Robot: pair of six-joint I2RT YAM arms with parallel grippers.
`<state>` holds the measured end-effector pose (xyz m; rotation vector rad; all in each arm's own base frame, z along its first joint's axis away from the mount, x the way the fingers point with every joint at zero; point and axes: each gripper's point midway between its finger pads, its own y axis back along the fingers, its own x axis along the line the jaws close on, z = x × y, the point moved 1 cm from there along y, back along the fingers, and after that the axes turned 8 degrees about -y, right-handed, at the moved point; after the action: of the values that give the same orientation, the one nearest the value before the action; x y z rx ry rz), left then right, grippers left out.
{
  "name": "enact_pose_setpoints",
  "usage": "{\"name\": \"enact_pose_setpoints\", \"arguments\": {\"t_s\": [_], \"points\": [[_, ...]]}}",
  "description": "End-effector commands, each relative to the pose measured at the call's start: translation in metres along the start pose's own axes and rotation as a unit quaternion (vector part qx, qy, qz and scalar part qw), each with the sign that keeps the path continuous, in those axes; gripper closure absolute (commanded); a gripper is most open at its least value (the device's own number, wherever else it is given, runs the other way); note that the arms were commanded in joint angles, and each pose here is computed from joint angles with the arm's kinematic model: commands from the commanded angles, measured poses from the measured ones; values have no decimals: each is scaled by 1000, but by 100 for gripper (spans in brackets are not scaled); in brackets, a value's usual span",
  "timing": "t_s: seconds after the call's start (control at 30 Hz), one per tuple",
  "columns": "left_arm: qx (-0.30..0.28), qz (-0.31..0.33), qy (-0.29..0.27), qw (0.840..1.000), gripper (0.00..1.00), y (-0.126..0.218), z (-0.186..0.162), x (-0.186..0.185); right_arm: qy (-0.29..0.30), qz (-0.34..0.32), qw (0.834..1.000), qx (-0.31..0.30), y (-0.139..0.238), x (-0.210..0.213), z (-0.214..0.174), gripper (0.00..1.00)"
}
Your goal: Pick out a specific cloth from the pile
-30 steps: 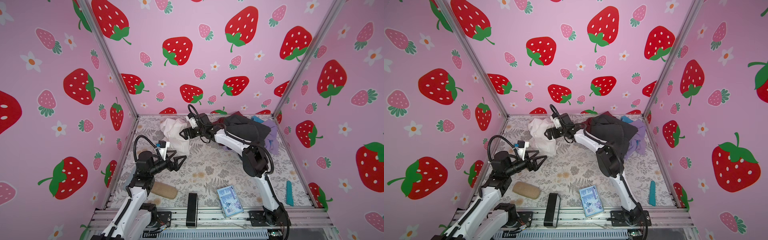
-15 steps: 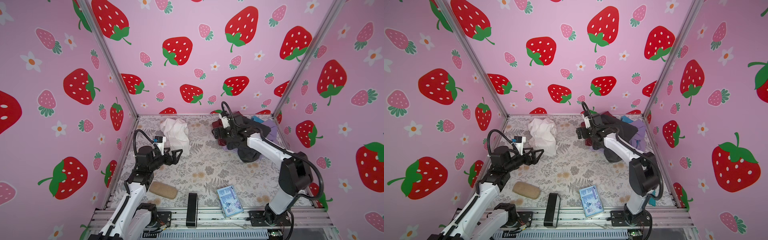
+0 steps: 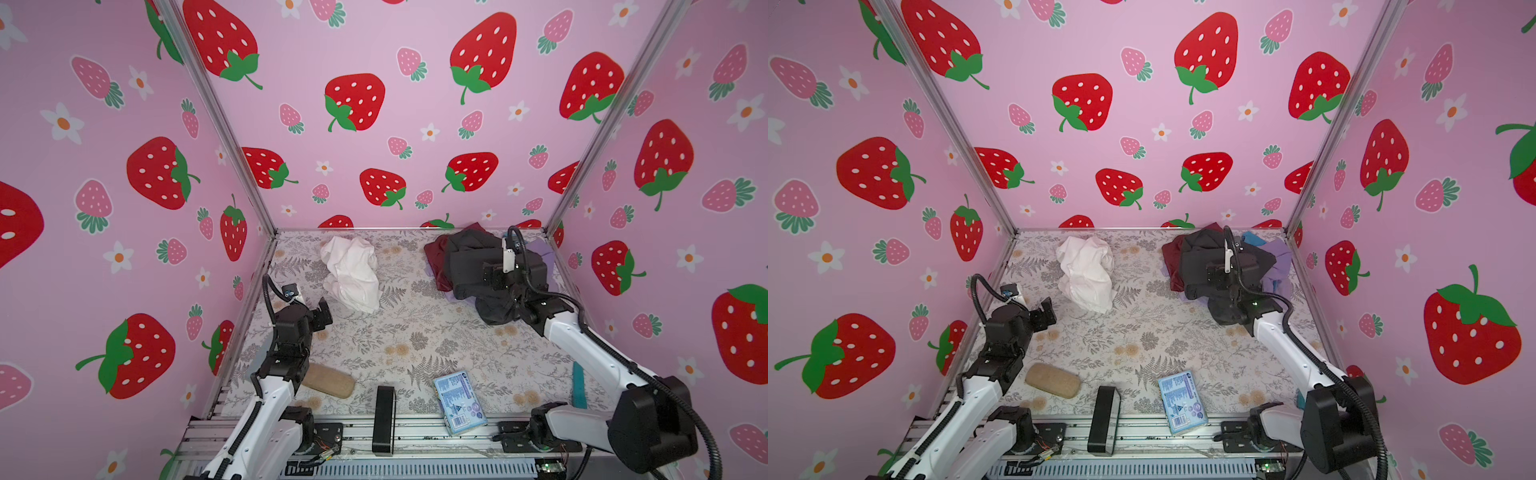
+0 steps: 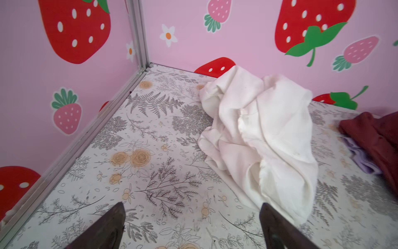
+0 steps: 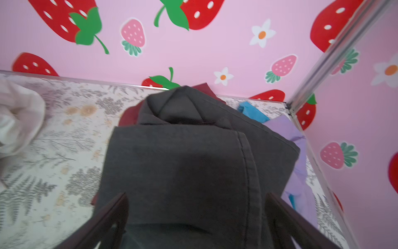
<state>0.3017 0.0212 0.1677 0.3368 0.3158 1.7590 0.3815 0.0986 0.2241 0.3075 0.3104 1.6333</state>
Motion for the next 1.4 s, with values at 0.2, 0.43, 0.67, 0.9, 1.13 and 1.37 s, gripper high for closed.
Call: {"name": "enact_pose_setpoints", "arguments": {"t_s": [0.2,0.43,0.67,0.9,1.13,1.37], "points": [[-41,61,-16,997,6,-31,-8,9,-2,-87,993,-80,5,-57,-28,0],[-47,59,-51,996,1,-48,-18,-1,-18,-100,989,-110,7,-80,-58,0],[-64,45,-82,994,1,-66,-15,-15,-21,-93,987,-127,2,-83,-79,0],[-69,30,-88,993,1,-86,-32,-25,-31,-98,982,-156,0,-90,-83,0],[-60,11,-97,993,1,-88,-33,-31,-25,-89,984,-152,-8,-87,-99,0],[-27,-14,-91,995,1,-100,-34,-31,-19,-84,989,-123,-24,-85,-100,0]]}}
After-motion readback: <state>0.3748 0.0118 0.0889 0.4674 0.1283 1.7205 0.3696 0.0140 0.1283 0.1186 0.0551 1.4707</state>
